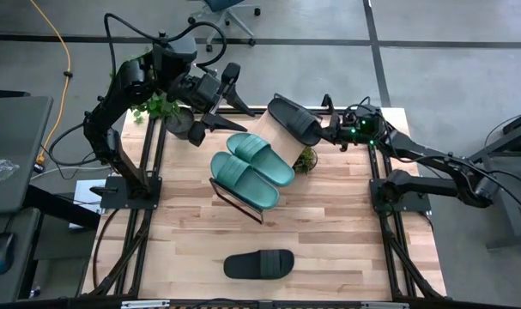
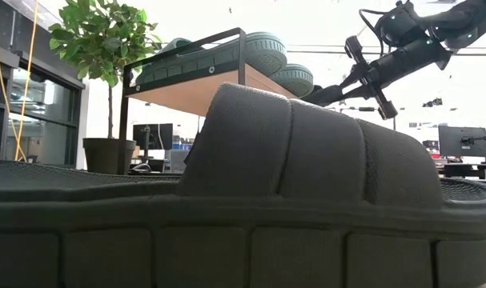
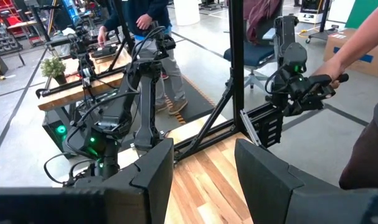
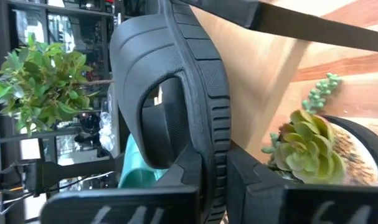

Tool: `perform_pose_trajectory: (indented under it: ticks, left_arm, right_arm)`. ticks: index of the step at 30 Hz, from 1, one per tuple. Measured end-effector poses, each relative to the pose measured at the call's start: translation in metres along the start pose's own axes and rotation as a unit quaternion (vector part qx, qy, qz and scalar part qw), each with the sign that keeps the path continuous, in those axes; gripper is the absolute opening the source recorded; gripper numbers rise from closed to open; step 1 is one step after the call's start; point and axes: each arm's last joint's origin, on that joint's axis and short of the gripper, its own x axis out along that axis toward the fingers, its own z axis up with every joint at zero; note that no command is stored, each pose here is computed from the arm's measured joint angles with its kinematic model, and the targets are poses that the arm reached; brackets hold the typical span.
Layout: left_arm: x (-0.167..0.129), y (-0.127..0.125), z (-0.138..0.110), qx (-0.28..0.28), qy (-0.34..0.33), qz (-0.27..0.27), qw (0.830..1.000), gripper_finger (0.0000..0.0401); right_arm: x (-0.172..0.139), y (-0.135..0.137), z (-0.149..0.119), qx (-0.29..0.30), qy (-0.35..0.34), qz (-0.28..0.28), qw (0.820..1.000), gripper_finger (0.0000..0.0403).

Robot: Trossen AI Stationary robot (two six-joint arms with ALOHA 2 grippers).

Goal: Pick and place slides into the shelf
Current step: Put the right black slide on the shelf

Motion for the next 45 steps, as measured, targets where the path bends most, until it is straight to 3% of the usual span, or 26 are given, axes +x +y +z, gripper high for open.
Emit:
perform_pose_trajectory:
  ticks: [20,45]
  left_arm:
    - [0.0001,-0.0004,-0.0010,-0.004,0.004,-0.002,1.000,0.0161]
    - [0.0002,-0.0005,-0.0017,-0.006,0.007,-0.003,1.000,0.0161]
  right_arm:
    - [0.0081,-0.0030,0.0032,0.003,-0.013,-0.009,1.000,0.0006]
    - [0.0069,-0.0042,0.0042,-0.006,-0.024,-0.018,1.000,0.0048]
